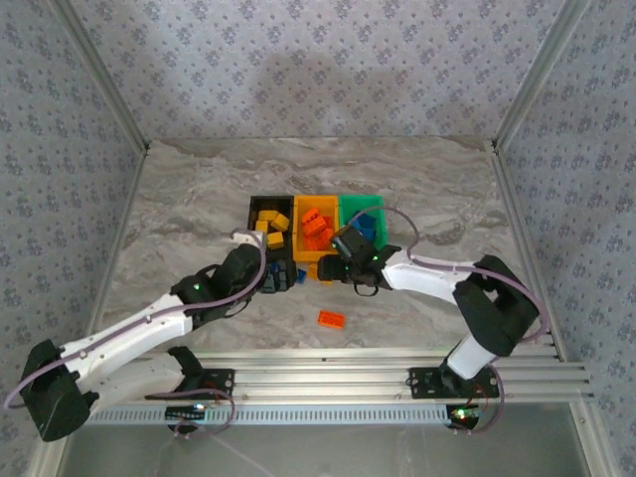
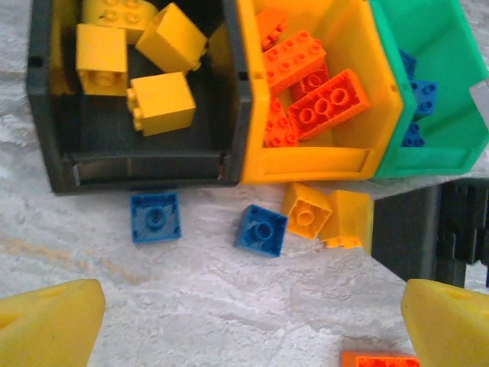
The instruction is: Sort the legos into containers by color
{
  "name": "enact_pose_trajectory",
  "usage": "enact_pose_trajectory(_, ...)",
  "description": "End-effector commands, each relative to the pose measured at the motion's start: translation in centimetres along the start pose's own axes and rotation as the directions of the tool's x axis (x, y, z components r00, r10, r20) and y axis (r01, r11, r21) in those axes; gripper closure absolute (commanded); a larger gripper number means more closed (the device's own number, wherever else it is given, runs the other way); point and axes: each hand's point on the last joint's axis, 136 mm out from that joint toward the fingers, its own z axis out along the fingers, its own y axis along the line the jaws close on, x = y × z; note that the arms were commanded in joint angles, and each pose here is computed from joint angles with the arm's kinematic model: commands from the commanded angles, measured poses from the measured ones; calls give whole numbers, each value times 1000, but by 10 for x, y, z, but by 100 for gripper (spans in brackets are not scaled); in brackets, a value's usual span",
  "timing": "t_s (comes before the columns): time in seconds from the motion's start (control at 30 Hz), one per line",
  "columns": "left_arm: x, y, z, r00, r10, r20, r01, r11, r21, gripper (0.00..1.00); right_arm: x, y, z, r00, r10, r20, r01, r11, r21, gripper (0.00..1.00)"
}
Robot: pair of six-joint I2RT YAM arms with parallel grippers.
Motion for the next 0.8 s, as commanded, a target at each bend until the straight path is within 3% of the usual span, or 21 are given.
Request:
enact_pose_trajectory(0.0, -2, 7, -6, 998, -51, 37, 51, 999, -12, 1, -14, 5, 8, 999, 31, 27, -31, 999, 11, 25)
enact_pose_trajectory(0.3, 0, 15, -6, 998, -40, 46, 41, 998, -38, 1, 16, -49, 2, 993, 116, -31, -107, 970, 218, 45)
enact_pose_trajectory(0.43, 3, 17, -5, 998, -40, 42, 41, 998, -45, 1, 12, -59, -14, 994, 109, 20, -111, 970, 218, 43)
enact_pose_trajectory(0.6, 6, 22, -3, 999, -41, 36, 43, 997, -60, 1, 3, -47, -5, 998, 56, -24, -51, 982, 183, 37)
enact_pose_trajectory(0.77, 7, 24, -4, 999, -40, 32, 42, 997, -67, 0, 7, -47, 9, 997, 41, -69, -27, 981, 194, 45)
